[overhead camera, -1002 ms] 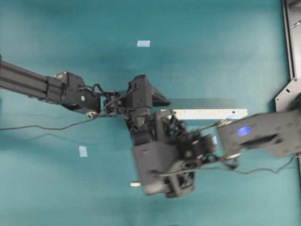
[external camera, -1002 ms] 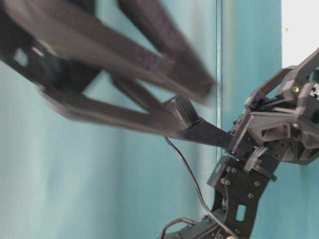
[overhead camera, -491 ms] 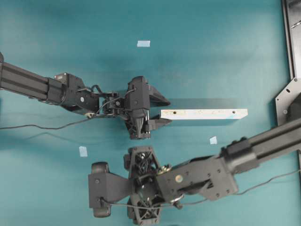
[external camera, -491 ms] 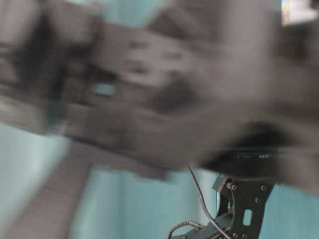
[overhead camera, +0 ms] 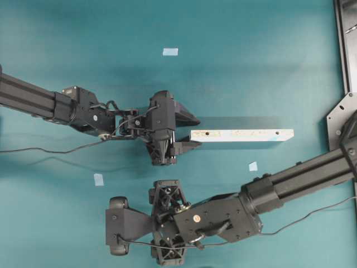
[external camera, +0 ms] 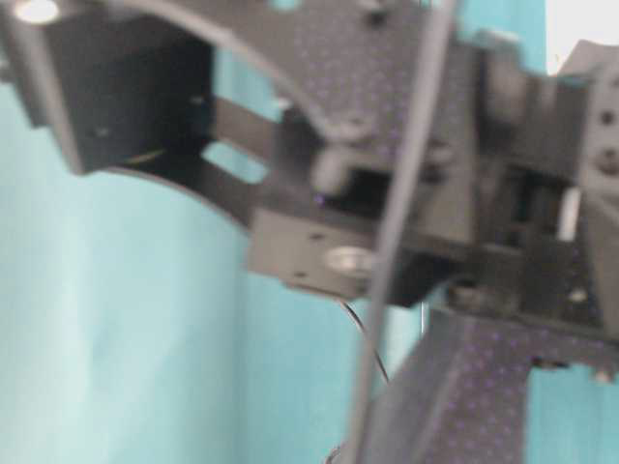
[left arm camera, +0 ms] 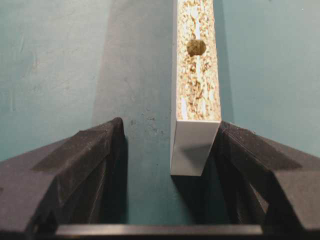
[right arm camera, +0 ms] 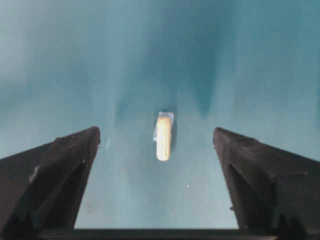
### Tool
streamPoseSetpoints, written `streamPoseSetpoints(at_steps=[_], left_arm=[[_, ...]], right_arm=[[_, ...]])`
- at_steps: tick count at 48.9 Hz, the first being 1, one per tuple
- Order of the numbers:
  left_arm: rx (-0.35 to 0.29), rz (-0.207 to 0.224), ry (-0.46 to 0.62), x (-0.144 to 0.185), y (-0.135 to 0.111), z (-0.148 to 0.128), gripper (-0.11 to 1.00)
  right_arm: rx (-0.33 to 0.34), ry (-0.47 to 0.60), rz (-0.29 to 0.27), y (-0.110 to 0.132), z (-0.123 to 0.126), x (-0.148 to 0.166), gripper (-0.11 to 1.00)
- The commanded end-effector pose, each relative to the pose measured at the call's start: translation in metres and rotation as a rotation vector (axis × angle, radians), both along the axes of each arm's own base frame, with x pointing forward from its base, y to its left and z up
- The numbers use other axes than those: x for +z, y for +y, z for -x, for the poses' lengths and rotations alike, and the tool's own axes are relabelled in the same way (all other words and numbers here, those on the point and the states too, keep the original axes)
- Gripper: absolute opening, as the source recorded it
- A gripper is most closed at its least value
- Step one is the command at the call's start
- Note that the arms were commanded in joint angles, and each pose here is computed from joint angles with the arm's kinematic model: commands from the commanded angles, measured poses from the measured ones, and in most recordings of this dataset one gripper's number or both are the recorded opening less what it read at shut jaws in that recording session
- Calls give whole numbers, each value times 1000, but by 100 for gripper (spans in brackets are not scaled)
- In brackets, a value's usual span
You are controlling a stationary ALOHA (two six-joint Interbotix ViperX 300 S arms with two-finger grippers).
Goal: Move the wooden board into place and insert the rod into its hole.
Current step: 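Move the right gripper down over the wooden dowel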
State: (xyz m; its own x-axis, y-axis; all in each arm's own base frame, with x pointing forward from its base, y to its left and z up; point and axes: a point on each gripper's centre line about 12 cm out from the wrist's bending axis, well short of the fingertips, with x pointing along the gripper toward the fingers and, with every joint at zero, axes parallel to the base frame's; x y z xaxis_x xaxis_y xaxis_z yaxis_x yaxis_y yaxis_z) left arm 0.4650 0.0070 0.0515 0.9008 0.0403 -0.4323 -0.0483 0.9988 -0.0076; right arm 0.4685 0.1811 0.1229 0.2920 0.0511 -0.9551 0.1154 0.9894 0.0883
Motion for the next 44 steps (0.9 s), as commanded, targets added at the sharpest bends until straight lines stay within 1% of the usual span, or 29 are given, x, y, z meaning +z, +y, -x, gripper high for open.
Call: streamPoseSetpoints(at_steps=[1, 7, 21, 24, 32, 44], left_arm=[[-4, -1, -14, 9, -1, 0, 73], [-7, 0, -14, 9, -3, 0, 73], [-13, -1, -15, 10, -6, 0, 72], [-11, 0, -15, 10, -5, 0, 72], [-12, 0, -17, 11, -6, 0, 72], [-12, 0, -18, 11, -6, 0, 72]], right_arm=[[11, -52, -6, 1, -3, 13, 94], [14, -75, 0, -1, -5, 11, 87], [12, -57, 10, -5, -1, 3, 84], [14, -57, 10, -6, 0, 1, 80], [16, -76, 1, -5, -1, 1, 62], [15, -93, -7, -4, -3, 2, 61]])
